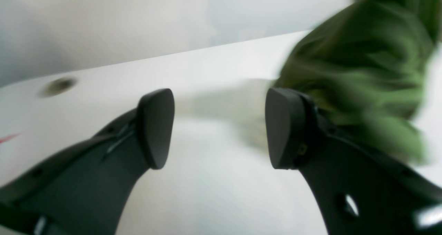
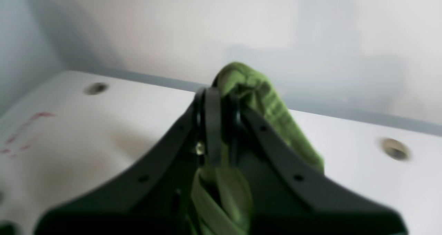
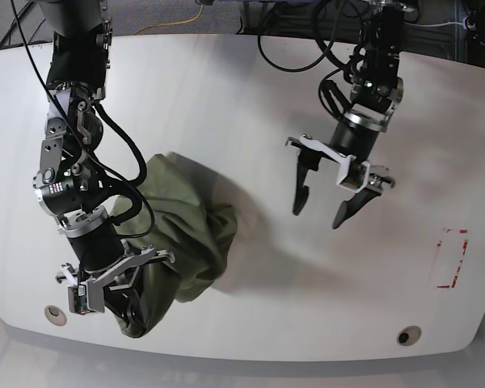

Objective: Layout the t-shirt on the table in an organized manner, then fold the t-shirt properly
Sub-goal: 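Move the left gripper to the shirt pile and grasp a fold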

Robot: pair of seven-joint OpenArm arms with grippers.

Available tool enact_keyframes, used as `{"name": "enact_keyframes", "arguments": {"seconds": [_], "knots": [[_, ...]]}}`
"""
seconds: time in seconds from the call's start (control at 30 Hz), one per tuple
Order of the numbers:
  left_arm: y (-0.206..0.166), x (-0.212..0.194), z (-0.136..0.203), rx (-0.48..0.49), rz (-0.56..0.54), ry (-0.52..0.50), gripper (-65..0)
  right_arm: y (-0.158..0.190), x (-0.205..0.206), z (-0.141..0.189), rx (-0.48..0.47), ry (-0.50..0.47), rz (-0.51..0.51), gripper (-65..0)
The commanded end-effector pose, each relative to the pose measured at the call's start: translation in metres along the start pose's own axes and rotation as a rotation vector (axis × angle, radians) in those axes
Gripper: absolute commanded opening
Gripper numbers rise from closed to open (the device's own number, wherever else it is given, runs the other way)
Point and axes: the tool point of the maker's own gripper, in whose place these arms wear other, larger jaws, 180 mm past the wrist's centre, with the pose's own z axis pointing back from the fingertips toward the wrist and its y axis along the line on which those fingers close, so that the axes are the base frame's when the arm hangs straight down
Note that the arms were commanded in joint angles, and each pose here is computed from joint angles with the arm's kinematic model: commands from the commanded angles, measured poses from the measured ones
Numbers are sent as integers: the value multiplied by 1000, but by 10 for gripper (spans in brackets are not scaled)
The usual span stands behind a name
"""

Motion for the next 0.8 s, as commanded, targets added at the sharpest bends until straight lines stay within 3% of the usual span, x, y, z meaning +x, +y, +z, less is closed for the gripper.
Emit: {"name": "enact_keyframes", "arguments": {"seconds": [0.0, 0.13, 0.77], "knots": [[-14, 7, -12, -45, 4, -29, -257, -1, 34, -1, -3, -98, 26, -650], [-41, -1, -23, -124, 8, -11, -257, 5, 37, -8, 16, -100, 35, -650], [-99, -52, -22, -265, 50, 118, -257, -6, 60, -22, 2, -123, 67, -650]]}}
